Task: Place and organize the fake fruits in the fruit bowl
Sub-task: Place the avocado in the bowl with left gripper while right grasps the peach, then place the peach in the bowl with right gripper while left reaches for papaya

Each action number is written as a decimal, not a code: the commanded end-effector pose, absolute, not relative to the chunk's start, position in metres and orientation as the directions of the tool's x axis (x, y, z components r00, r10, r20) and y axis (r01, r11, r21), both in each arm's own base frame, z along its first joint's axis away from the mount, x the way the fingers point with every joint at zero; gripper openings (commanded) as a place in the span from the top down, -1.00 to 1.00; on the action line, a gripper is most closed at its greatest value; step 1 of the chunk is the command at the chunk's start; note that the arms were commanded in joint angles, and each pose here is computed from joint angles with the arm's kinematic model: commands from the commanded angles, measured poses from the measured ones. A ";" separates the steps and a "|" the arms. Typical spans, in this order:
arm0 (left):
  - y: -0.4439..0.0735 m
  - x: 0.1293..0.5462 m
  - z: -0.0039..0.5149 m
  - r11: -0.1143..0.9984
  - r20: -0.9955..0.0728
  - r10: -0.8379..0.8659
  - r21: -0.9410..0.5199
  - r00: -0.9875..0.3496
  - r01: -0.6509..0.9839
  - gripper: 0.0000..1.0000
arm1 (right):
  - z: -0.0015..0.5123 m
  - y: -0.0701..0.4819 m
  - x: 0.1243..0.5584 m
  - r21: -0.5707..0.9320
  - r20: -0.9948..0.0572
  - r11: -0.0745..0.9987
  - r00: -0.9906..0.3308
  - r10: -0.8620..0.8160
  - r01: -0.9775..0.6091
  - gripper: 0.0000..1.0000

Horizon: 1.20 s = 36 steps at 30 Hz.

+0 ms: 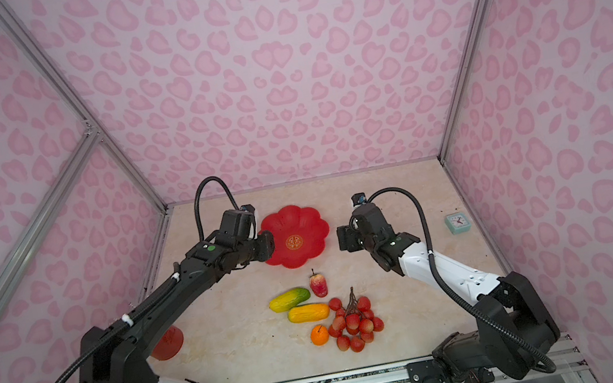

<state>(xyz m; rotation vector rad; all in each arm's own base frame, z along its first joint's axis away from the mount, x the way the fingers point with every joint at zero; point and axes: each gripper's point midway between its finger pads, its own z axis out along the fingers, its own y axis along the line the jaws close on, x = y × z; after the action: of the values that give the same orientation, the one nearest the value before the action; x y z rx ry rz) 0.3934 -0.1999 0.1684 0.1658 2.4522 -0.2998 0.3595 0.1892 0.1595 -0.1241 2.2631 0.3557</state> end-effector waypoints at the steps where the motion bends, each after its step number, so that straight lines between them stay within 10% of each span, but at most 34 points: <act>1: -0.211 0.423 0.159 0.959 -0.635 0.078 -0.163 -0.769 0.232 0.11 | 0.142 0.210 0.341 0.240 -0.705 0.946 -0.710 0.014 -0.220 -0.72; 11: -0.225 0.444 0.102 0.960 -0.535 0.047 -0.210 -0.843 0.187 -0.28 | 0.106 0.257 0.308 0.295 -0.627 0.914 -0.778 -0.033 -0.277 -0.57; 21: -0.205 0.442 0.191 0.961 -0.711 -0.045 -0.222 -0.702 0.164 -0.49 | 0.073 0.292 0.287 0.289 -0.561 0.909 -0.823 -0.094 -0.301 -0.44; 31: -0.136 0.372 0.241 0.972 -0.828 -0.173 -0.232 -0.534 0.045 -0.54 | 0.039 0.294 0.287 0.238 -0.517 0.938 -0.851 -0.096 -0.251 -0.19; 36: -0.114 0.331 0.215 0.962 -0.825 -0.228 -0.274 -0.517 0.013 -0.61 | 0.052 0.294 0.294 0.223 -0.550 0.939 -0.829 -0.100 -0.261 0.25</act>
<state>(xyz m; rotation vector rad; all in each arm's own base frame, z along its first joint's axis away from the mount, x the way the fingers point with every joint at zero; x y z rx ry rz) 0.3385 -0.1215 0.2197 -0.0901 2.1355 -0.2824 0.2893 0.2966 0.0443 -0.2579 2.5642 0.4207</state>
